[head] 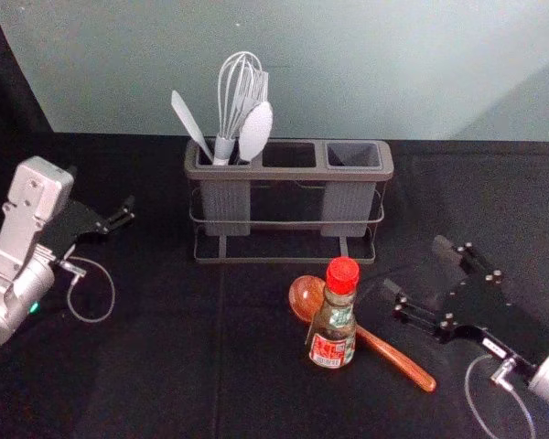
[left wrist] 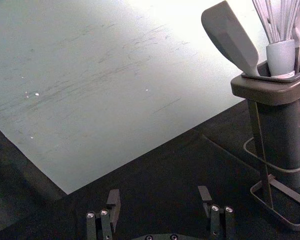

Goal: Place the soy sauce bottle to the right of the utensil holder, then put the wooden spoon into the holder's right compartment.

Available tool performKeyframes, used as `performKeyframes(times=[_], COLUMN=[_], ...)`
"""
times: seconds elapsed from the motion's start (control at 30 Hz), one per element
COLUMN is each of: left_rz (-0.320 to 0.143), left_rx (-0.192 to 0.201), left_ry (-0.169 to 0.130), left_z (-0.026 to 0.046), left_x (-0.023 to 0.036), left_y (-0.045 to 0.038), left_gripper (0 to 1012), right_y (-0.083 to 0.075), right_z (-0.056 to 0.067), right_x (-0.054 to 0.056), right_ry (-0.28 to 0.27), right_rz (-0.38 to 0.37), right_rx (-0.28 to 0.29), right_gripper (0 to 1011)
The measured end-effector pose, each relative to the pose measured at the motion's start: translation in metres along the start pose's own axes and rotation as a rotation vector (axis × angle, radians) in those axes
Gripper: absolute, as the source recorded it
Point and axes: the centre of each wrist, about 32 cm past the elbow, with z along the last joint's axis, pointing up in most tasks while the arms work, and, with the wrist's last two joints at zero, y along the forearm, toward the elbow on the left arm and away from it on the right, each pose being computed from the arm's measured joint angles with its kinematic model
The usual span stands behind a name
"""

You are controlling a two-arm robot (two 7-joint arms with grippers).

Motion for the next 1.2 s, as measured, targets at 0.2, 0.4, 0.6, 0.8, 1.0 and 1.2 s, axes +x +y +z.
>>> performKeyframes(times=[0.2,0.4,0.6,0.8,1.0,1.2], left_rz=[0.0,0.0,0.0,0.0,0.0,0.0], left_rx=[0.0,0.0,0.0,0.0,0.0,0.0], left_ry=[0.0,0.0,0.0,0.0,0.0,0.0], left_z=[0.0,0.0,0.0,0.0,0.0,0.0], left_x=[0.0,0.0,0.0,0.0,0.0,0.0], left_y=[0.0,0.0,0.0,0.0,0.0,0.0], left_gripper=[1011,1011,1011,1011,1011,1011], right_y=[0.004,0.01,0.019,0.032,0.045,0.054], right_z=[0.0,-0.001,-0.003,-0.006,-0.008,-0.009], right_x=[-0.009,-0.016,-0.022,-0.025,-0.027,-0.029], right_ry=[0.024,0.041,0.048,0.054,0.059,0.063], right_rz=[0.041,0.068,0.083,0.093,0.109,0.117], right_rx=[0.012,0.022,0.032,0.036,0.038,0.039], right_gripper=[1003,1002,1003,1003,1002,1003])
